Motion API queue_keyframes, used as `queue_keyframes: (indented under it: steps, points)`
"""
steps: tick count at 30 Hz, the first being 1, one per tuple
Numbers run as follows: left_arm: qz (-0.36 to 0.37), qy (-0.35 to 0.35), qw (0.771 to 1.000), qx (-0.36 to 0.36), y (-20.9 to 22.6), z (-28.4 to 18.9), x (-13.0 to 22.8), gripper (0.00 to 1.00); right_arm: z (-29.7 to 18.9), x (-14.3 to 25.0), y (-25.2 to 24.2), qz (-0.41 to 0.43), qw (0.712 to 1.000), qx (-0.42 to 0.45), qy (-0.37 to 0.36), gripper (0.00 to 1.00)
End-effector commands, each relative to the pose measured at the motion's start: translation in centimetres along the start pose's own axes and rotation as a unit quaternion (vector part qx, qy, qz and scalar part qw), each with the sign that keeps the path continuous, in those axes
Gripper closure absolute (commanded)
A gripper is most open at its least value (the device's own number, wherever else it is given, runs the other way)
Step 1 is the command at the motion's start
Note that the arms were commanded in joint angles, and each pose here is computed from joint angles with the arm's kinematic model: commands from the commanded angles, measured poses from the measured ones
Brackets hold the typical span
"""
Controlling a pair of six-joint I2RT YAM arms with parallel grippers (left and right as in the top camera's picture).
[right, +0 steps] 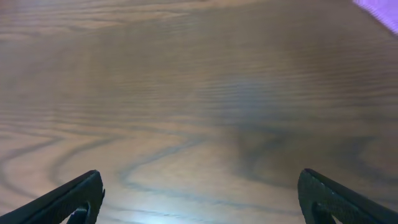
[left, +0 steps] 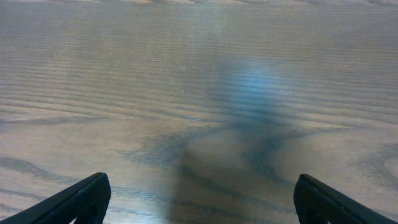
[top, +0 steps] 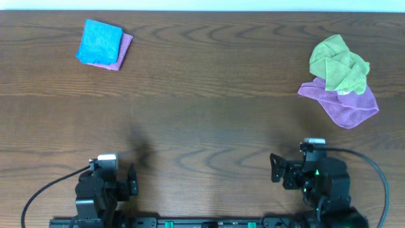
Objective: Fold the cloth
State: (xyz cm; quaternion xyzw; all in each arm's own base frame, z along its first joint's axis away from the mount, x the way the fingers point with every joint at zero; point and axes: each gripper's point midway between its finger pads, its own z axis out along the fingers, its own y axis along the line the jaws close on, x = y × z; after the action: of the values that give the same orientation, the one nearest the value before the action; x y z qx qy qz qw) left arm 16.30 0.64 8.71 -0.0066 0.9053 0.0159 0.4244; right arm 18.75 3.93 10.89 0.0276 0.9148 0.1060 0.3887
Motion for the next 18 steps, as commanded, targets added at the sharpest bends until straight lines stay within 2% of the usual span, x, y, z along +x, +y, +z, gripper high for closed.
queue_keyframes:
  steps: [1,6,18]
  points:
    - [0.016,0.025,1.000,-0.010,0.3,0.7,1.7,0.05,0.3,0.6,-1.4,-0.057,0.998,0.031,-0.018,0.01]
    - [0.016,0.025,1.000,-0.010,0.3,0.7,1.7,0.05,0.6,1.2,-1.9,-0.114,0.992,0.037,-0.033,0.01]
    - [0.016,0.025,1.000,-0.010,0.3,0.7,1.7,0.05,1.6,2.6,-4.9,-0.081,0.991,0.094,-0.043,0.01]
